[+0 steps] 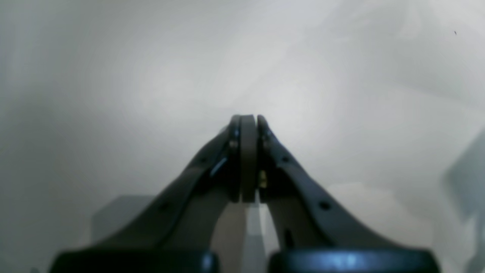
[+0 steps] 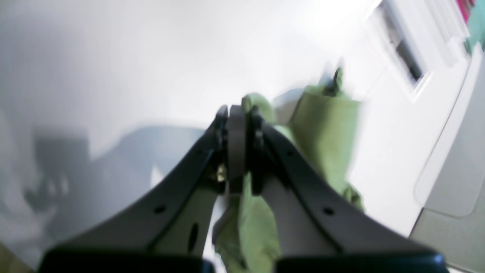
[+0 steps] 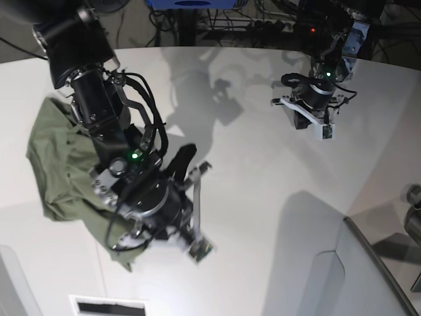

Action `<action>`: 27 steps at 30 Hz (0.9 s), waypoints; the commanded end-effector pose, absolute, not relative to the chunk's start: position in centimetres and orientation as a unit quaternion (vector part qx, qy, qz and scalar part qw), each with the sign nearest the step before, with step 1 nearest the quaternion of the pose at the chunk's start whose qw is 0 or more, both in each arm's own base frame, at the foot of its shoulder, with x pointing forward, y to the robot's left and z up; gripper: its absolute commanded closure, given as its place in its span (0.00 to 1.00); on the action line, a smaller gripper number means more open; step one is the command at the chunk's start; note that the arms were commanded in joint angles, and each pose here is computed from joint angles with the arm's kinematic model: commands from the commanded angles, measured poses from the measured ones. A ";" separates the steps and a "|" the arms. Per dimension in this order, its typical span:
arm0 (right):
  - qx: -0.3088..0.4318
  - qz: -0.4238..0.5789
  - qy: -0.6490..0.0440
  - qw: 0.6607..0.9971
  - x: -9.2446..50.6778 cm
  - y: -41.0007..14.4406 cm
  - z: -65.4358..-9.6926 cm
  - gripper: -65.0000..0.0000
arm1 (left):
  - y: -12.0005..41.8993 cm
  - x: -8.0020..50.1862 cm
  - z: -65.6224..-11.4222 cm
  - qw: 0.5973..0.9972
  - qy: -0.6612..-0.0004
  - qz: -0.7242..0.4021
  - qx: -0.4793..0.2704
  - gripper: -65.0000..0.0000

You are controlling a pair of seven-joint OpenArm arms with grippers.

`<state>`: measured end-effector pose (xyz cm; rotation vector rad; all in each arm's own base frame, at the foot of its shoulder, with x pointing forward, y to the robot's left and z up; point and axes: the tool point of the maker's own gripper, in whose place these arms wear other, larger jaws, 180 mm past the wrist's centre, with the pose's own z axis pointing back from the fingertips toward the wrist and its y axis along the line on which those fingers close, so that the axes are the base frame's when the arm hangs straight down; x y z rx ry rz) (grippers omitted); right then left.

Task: Layout the t-shirt on the table in an organized manner, then fold the t-shirt properly
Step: 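Lower the shirt with the right gripper and release it on the table, then grasp the shirt again with the right gripper and pull it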

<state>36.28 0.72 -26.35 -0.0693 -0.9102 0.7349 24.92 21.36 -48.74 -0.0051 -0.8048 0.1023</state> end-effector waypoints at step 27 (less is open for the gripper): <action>0.152 0.443 -0.349 0.812 26.3 9.5 -32.1 1.00 | 23.2 26.0 -48.6 0.920 -0.386 0.061 0.016 1.00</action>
